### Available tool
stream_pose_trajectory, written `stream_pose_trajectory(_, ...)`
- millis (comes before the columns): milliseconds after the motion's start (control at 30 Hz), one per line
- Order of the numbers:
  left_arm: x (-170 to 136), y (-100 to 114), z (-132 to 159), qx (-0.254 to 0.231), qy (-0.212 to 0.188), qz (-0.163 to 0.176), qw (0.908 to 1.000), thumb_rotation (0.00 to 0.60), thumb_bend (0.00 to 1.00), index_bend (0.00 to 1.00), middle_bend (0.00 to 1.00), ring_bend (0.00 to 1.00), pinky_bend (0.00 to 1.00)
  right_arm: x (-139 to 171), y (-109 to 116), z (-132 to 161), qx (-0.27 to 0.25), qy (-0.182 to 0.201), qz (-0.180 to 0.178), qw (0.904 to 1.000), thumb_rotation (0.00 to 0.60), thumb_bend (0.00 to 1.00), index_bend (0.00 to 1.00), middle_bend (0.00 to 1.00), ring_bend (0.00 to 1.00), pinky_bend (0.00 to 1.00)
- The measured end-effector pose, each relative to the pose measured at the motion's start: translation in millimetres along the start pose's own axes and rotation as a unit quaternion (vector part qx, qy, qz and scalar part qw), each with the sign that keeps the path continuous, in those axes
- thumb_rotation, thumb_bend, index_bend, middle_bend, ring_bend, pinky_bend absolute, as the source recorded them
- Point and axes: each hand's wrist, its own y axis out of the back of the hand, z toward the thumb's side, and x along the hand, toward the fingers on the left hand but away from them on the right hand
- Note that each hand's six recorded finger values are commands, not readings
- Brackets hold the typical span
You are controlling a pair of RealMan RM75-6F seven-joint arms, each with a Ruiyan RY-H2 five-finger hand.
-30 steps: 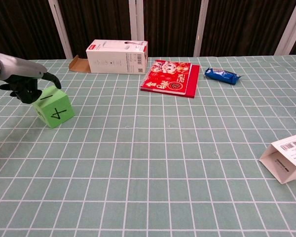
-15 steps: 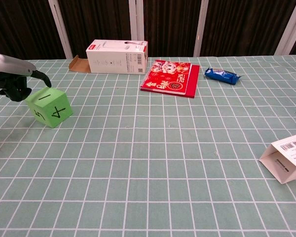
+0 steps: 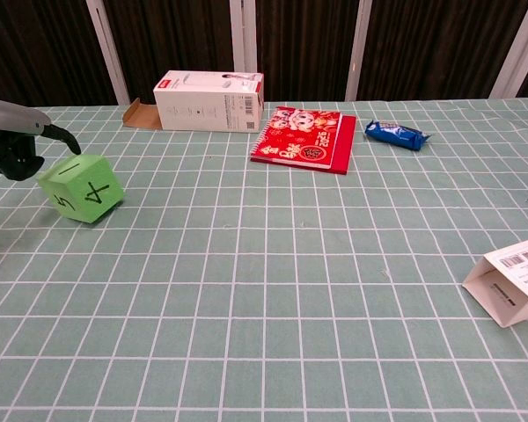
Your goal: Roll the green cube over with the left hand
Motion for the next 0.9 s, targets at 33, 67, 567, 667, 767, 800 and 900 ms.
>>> stream_pose_trajectory(33, -1, 1, -1, -0.004, -0.001, 0.002, 1.0, 0.6, 0.91, 0.13, 0.82, 0.75, 0.82, 0, -1, 0, 0.0, 0.0, 0.001, 1.0, 0.6, 0.19, 0.08, 0.01, 0.0, 0.02)
stream_pose_trajectory(67, -1, 1, -2, -0.007, -0.002, 0.003, 1.0, 0.6, 0.91, 0.13, 0.82, 0.75, 0.82, 0, -1, 1, 0.0, 0.001, 0.002, 1.0, 0.6, 0.19, 0.08, 0.01, 0.0, 0.02)
stream_pose_trajectory(567, 1, 10, 17, -0.016, -0.025, 0.037, 0.9989, 0.6, 0.91, 0.13, 0.82, 0.75, 0.82, -5, -9, 4, -0.004, 0.002, 0.012, 0.9999, 0.6, 0.19, 0.08, 0.01, 0.0, 0.02)
stream_pose_trajectory(667, 5, 9, 21, -0.019, -0.022, 0.037, 0.9989, 0.6, 0.91, 0.13, 0.82, 0.75, 0.82, -5, -8, 3, -0.005, 0.0, 0.012, 0.9999, 0.6, 0.19, 0.08, 0.01, 0.0, 0.02)
stream_pose_trajectory(767, 8, 7, 21, -0.014, -0.014, 0.033, 0.9992, 0.6, 0.91, 0.13, 0.82, 0.75, 0.82, -5, -8, 2, -0.006, -0.001, 0.011, 0.9999, 0.6, 0.19, 0.08, 0.01, 0.0, 0.02)
stream_pose_trajectory(800, 9, 6, 21, -0.011, -0.011, 0.032, 0.9994, 0.6, 0.91, 0.13, 0.82, 0.75, 0.82, -5, -8, 2, -0.006, -0.002, 0.011, 0.9999, 0.6, 0.19, 0.08, 0.01, 0.0, 0.02)
stream_pose_trajectory(900, 13, 3, 22, -0.008, -0.002, 0.028, 0.9996, 0.6, 0.91, 0.13, 0.82, 0.75, 0.82, -5, -8, 2, -0.005, -0.002, 0.012, 0.9999, 0.6, 0.19, 0.08, 0.01, 0.0, 0.02)
